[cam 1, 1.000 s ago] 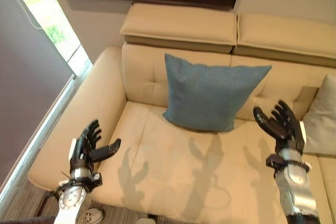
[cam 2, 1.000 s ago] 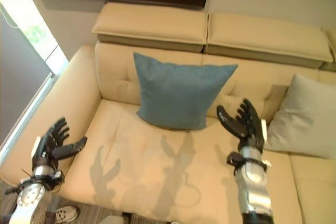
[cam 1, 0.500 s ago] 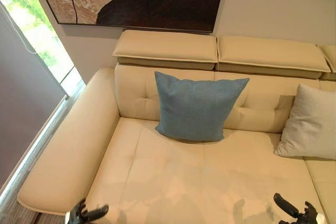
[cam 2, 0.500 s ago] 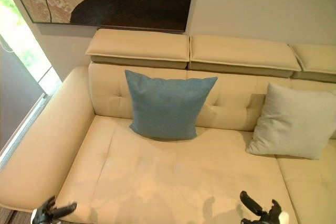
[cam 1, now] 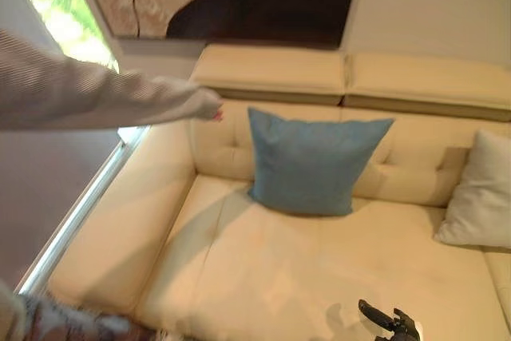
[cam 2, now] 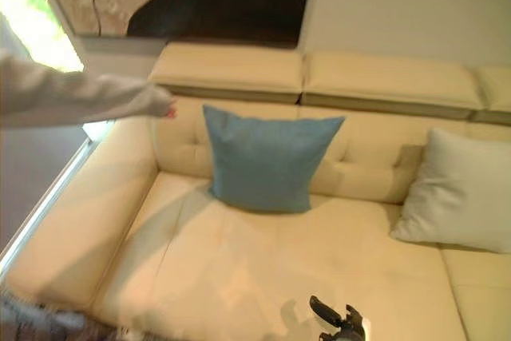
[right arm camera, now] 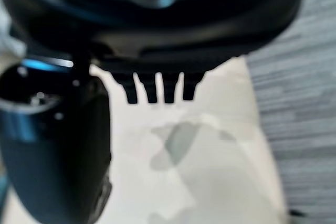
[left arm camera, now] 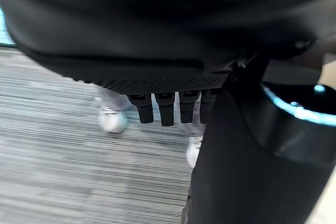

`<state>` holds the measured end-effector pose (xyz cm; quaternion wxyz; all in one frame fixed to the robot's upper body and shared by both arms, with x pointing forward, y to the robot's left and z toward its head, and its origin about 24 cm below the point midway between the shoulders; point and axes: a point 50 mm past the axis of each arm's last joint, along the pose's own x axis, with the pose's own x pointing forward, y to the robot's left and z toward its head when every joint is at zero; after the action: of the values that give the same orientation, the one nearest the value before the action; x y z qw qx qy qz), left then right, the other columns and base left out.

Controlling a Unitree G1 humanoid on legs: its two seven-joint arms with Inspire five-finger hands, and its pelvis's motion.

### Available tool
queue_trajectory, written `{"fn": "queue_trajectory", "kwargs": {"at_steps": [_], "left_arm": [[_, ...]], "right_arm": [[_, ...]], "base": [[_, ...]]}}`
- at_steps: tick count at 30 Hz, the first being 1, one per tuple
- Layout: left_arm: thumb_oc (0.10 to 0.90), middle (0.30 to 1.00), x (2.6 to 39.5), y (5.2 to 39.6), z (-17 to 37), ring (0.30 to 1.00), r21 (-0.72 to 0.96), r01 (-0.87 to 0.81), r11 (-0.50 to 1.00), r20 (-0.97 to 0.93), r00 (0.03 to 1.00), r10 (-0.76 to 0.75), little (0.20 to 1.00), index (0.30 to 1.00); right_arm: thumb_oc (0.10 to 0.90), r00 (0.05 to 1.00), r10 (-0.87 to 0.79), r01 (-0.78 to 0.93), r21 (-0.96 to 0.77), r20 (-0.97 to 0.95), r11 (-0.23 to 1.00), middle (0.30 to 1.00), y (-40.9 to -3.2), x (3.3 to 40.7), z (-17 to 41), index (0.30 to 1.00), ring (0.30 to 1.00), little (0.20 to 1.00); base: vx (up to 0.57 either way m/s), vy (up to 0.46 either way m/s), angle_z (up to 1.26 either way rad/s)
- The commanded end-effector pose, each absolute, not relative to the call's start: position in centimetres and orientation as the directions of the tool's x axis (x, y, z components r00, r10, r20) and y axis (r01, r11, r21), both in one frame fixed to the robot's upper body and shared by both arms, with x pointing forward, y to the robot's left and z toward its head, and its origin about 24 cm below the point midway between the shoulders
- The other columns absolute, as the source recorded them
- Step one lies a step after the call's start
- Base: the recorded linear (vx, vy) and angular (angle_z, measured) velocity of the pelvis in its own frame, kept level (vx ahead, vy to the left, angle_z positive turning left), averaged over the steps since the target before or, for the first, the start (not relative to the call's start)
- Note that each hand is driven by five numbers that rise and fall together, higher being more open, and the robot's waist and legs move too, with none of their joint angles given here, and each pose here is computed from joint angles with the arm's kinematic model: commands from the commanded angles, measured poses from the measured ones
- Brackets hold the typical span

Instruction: Pick up all the scattered cushions and arrange them neatly on the sofa.

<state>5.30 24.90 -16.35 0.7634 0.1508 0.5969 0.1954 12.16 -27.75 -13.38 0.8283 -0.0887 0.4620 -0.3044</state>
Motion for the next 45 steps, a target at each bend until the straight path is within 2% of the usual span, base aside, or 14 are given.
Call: {"fn": "queue_trajectory", "kwargs": {"at_steps": [1,2,6,11,15,16,18,21,22,27,31,34,39,45], "left_arm": [[0.8,0.9,5.4,28.0,-15.3,0.9,0.582,-0.108,0.806,-0.783,0.193,0.592,0.9,0.9],[0.8,0.9,4.1,27.7,-15.6,0.9,0.579,-0.119,0.807,-0.794,0.144,0.591,0.9,0.9],[0.8,0.9,4.0,27.2,-15.8,0.9,0.576,-0.126,0.808,-0.796,0.141,0.589,0.9,0.9],[0.8,0.9,8.6,25.3,-15.5,0.9,0.563,-0.052,0.825,-0.772,0.322,0.547,0.9,0.9],[0.8,0.9,9.2,25.2,-15.4,0.9,0.594,0.09,0.8,-0.767,0.365,0.528,0.9,0.9],[0.8,0.9,9.2,25.2,-15.4,0.9,0.594,0.09,0.799,-0.766,0.365,0.529,0.9,0.9],[0.8,0.9,8.2,25.8,-15.5,0.9,0.61,0.195,0.768,-0.776,0.343,0.53,0.9,0.9],[0.8,0.9,6.8,26.1,-15.7,0.9,0.603,0.223,0.766,-0.79,0.295,0.537,0.9,0.9],[0.8,0.9,5.1,26.1,-16.0,0.9,0.59,0.248,0.768,-0.806,0.24,0.542,0.9,0.9],[0.8,0.9,3.9,26.1,-16.1,0.9,0.582,0.239,0.777,-0.812,0.204,0.546,0.9,0.9],[0.8,0.9,4.9,26.1,-16.0,0.9,0.598,0.198,0.776,-0.798,0.238,0.554,0.9,0.9],[0.8,0.9,5.9,25.9,-15.9,0.9,0.608,0.177,0.774,-0.786,0.271,0.555,0.9,0.9],[0.8,0.9,8.8,24.8,-15.6,0.9,0.611,0.184,0.77,-0.768,0.376,0.519,0.9,0.9],[0.8,0.9,8.6,24.2,-15.8,0.9,0.595,0.178,0.784,-0.78,0.363,0.51,0.9,0.9]], "right_arm": [[0.8,0.426,-0.665,0.468,-0.479,-0.614,0.742,0.9,-29.7,13.4,-11.9,0.9,0.9,0.9],[0.8,0.415,-0.675,0.475,-0.488,-0.61,0.733,0.9,-30.0,12.8,-11.9,0.9,0.9,0.9],[0.8,0.413,-0.669,0.462,-0.49,-0.618,0.739,0.9,-29.8,12.5,-12.1,0.9,0.9,0.9],[0.8,0.45,-0.658,0.465,-0.471,-0.603,0.75,0.9,-28.9,14.4,-11.7,0.9,0.9,0.9],[0.8,0.468,-0.643,0.465,-0.449,-0.607,0.763,0.9,-27.9,14.9,-11.7,0.9,0.9,0.9],[0.8,0.469,-0.642,0.465,-0.448,-0.607,0.763,0.9,-27.8,14.9,-11.8,0.9,0.9,0.9],[0.8,0.477,-0.636,0.451,-0.452,-0.607,0.77,0.9,-27.8,14.9,-11.8,0.9,0.9,0.9],[0.8,0.474,-0.635,0.437,-0.463,-0.61,0.771,0.9,-27.8,14.6,-11.9,0.9,0.9,0.9],[0.8,0.468,-0.64,0.441,-0.466,-0.61,0.767,0.9,-28.0,14.5,-11.9,0.9,0.9,0.9],[0.8,0.463,-0.622,0.416,-0.464,-0.632,0.782,0.9,-27.3,14.1,-12.4,0.9,0.9,0.9],[0.8,0.465,-0.612,0.39,-0.472,-0.64,0.791,0.9,-26.7,13.8,-12.6,0.9,0.9,0.9],[0.8,0.505,-0.609,0.369,-0.484,-0.612,0.793,0.9,-26.6,14.6,-12.2,0.9,0.9,0.9],[0.8,0.532,-0.623,0.406,-0.472,-0.573,0.782,0.9,-27.0,15.4,-11.4,0.9,0.9,0.9],[0.8,0.553,-0.621,0.458,-0.42,-0.556,0.784,0.9,-26.8,15.9,-11.0,0.9,0.9,0.9]], "base": [[-0.28,0.082,0.2],[-0.33,0.122,0.09],[-0.19,0.154,0.0],[-0.38,0.323,0.21],[-0.35,0.223,-0.1],[-0.37,0.131,-0.24],[-0.43,0.119,-0.25],[-0.26,0.07,-0.28],[-0.24,0.055,-0.35],[-0.19,-0.004,-0.38],[-0.12,-0.103,-0.17],[-0.06,-0.179,-0.53],[-0.02,-0.15,-0.25],[0.0,-0.109,0.12]]}}
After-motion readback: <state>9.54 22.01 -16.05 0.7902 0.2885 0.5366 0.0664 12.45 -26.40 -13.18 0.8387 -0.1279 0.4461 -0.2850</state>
